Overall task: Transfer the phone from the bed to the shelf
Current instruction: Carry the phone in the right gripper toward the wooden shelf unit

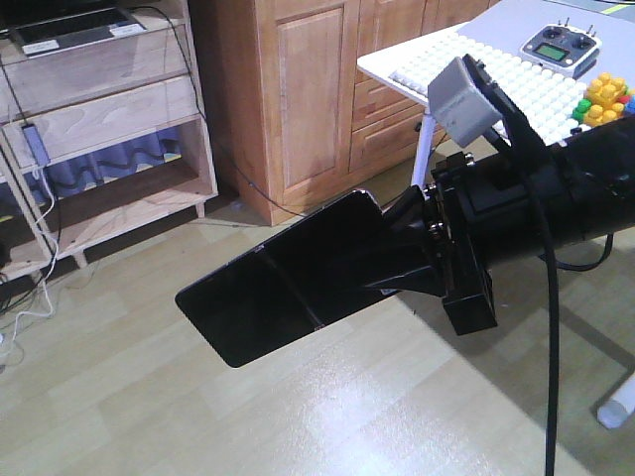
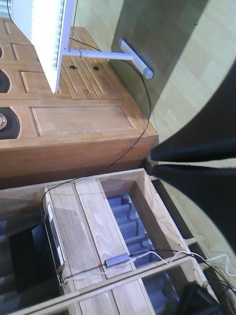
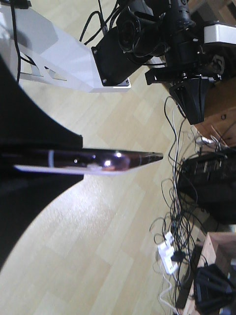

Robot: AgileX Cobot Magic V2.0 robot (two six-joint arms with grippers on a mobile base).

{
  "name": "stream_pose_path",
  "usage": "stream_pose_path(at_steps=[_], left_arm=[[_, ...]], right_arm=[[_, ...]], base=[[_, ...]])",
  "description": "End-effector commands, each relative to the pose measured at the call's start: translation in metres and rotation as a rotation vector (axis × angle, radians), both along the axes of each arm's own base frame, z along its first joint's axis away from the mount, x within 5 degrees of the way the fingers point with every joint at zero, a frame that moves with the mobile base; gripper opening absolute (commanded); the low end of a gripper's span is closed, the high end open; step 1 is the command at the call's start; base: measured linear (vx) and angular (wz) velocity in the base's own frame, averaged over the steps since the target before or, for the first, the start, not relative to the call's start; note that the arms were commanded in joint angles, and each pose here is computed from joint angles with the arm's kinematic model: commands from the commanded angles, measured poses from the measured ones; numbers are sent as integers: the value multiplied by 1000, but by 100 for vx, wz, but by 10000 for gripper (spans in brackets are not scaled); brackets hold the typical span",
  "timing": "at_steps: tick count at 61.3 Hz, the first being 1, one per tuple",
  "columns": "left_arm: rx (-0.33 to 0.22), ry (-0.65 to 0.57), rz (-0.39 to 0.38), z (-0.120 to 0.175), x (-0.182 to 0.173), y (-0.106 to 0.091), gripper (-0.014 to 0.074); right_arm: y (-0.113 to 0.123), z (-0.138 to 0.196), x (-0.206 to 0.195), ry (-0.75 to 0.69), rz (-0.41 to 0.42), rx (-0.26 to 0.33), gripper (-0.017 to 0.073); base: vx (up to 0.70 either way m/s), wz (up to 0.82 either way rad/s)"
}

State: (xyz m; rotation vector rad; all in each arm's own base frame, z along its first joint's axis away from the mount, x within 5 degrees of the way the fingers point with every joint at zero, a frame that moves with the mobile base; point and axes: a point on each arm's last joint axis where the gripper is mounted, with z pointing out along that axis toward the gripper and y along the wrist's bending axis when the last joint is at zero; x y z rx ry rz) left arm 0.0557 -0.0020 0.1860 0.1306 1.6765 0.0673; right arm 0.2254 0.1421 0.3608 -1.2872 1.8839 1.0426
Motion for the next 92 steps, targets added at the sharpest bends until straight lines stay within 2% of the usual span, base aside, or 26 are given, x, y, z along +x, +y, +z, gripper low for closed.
stream_pose_path(at_steps=[1,92], left_arm=[[-18,-99,-1,15,-1,0,1],[-18,-99,-1,15,-1,0,1]], right_arm=[[1,21,-13,-8,49,90,-3],[1,21,-13,-8,48,90,-3]], base=[[40,-3],[41,10]])
